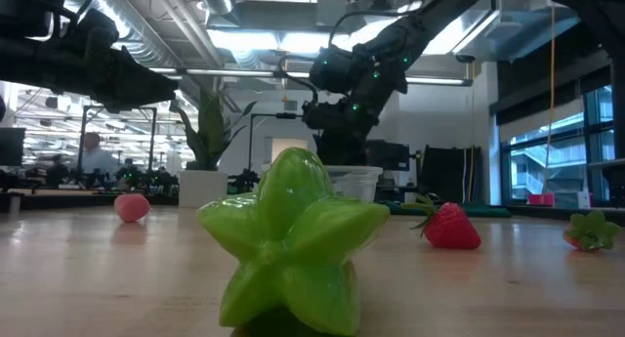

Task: Pick and placing Produce into tupperware
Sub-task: Put the strawberry into the transparent container

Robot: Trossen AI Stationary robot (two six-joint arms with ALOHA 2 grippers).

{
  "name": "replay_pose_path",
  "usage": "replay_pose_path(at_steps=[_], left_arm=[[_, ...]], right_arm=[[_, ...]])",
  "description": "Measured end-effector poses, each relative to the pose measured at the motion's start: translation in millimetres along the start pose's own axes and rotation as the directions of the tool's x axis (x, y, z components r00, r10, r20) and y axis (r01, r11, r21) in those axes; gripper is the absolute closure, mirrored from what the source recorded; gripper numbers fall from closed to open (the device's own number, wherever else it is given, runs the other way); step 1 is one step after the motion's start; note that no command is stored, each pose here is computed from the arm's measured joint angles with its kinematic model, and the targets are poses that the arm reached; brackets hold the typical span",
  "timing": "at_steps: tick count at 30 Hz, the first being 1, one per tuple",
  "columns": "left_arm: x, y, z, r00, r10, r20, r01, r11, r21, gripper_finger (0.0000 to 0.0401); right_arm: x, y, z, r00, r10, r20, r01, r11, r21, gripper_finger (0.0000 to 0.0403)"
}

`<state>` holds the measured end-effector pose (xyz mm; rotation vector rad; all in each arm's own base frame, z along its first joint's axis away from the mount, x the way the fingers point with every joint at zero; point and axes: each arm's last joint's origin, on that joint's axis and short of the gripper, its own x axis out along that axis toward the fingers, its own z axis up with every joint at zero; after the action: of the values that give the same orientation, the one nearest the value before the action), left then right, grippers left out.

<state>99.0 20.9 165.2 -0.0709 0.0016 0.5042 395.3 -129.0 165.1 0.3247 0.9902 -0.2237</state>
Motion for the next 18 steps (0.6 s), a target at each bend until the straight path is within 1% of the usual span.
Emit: replay_pose_path(at_steps=[3, 10, 18], left_arm=[[0.0, 0.0, -0.1, 1.0, 0.0, 0.0, 0.0, 1.0, 0.0, 0.0209], [0.0, 0.0, 0.0, 1.0, 0.0, 0.0, 0.0, 1.0, 0.0, 0.0209], [0.0, 0.0, 0.1, 1.0, 0.001, 0.0, -0.001, 1.0, 0.0, 0.0209]], right_arm=[[0.0, 0.0, 0.4, 1.0, 0.0, 0.004, 0.0, 1.0, 0.002, 0.0251], [-2.4, 0.4, 1.2, 1.0, 0.0, 0.008, -0.001, 1.0, 0.027, 0.0202], [-2.5, 0.7, 1.4, 1.0, -0.006, 0.01, 0.006, 1.0, 0.014, 0.0162]])
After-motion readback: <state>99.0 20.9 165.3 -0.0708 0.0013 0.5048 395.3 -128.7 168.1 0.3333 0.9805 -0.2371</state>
